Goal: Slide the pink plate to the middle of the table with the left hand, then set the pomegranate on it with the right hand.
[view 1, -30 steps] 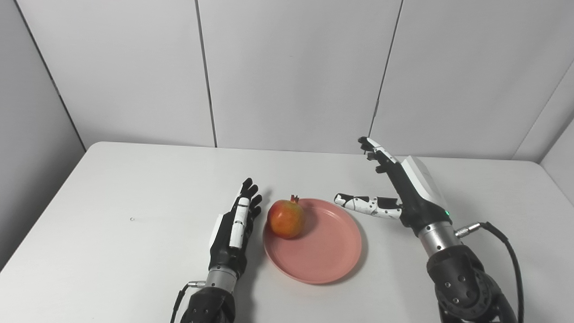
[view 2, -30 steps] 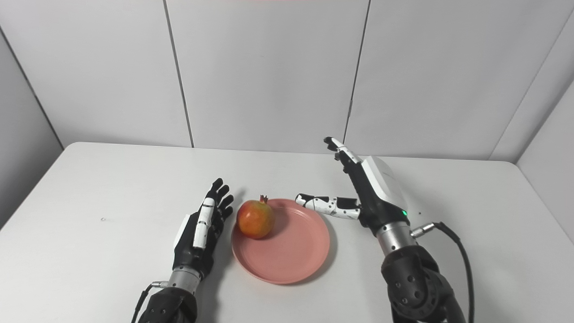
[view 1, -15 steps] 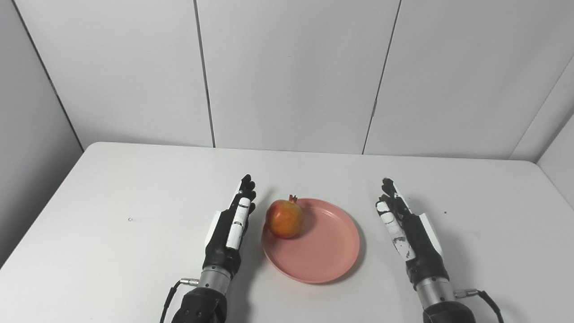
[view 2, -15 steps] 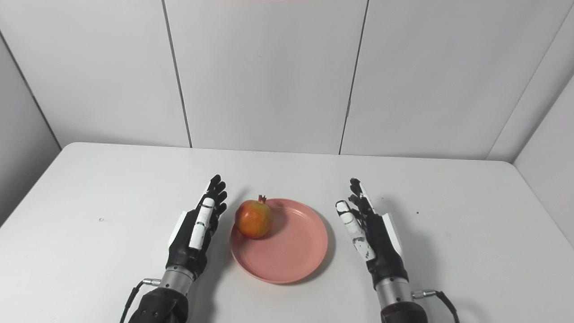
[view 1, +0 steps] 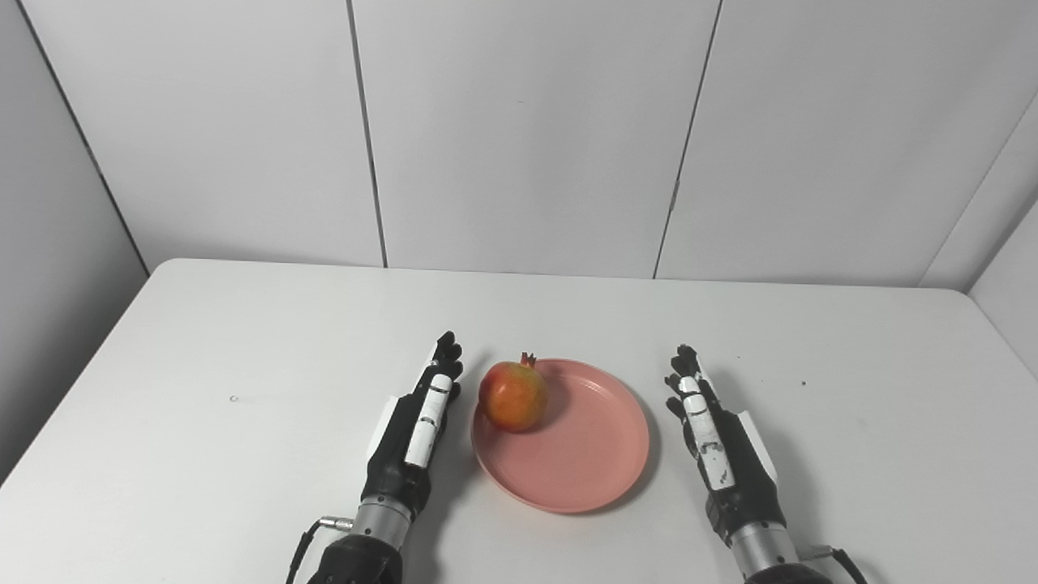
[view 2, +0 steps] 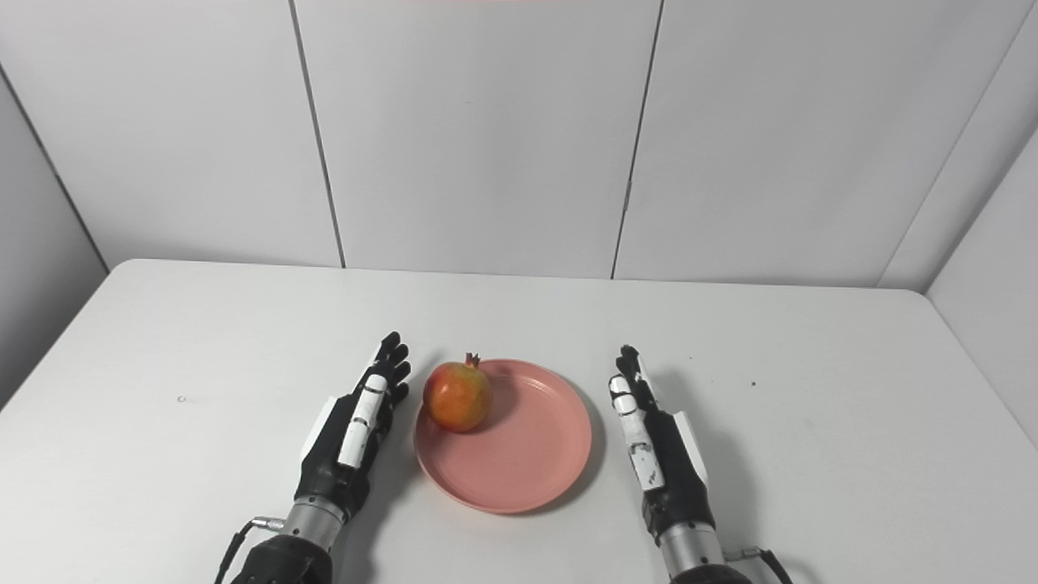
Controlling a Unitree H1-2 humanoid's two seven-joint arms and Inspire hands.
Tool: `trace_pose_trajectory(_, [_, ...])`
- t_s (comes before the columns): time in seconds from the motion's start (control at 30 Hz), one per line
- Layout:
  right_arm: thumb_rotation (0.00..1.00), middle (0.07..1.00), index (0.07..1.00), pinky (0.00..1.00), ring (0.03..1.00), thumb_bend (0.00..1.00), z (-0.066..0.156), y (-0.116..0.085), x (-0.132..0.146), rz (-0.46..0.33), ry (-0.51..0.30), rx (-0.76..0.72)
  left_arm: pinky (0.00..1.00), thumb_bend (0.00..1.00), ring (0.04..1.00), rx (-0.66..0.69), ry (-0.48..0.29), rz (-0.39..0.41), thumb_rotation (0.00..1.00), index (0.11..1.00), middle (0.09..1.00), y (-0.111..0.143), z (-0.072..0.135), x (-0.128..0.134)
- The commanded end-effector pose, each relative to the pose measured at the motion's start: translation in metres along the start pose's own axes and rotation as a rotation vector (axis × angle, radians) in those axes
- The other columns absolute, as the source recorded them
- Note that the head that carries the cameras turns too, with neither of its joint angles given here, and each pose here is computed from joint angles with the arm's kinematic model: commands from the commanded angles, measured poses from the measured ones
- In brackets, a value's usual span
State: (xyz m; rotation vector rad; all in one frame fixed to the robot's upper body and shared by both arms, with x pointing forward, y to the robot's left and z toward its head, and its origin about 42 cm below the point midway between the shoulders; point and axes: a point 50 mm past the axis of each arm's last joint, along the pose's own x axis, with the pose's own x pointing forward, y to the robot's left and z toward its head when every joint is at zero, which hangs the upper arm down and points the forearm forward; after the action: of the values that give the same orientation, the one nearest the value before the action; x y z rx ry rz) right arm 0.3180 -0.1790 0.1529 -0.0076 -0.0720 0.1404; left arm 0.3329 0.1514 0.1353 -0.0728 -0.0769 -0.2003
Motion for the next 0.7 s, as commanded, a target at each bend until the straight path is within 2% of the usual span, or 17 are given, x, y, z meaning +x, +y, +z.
trace_pose_trajectory(0.0, [1.00,1.000,1.000,0.99,0.998,0.27,0.0155,0.0007,0.0050,-0.009,-0.106,0.009,1.00,0.43,1.000,0.001,-0.058,-0.024,1.00,1.000,1.000,-0.0040,0.0130,0.0042])
trace_pose_trajectory(0.67, [1.00,1.000,1.000,0.99,0.995,0.26,0.0130,0.0018,0.0034,-0.019,-0.094,0.033,1.00,0.44,1.000,0.009,-0.056,-0.019,1.00,1.000,1.000,-0.0027,0.0131,0.0037])
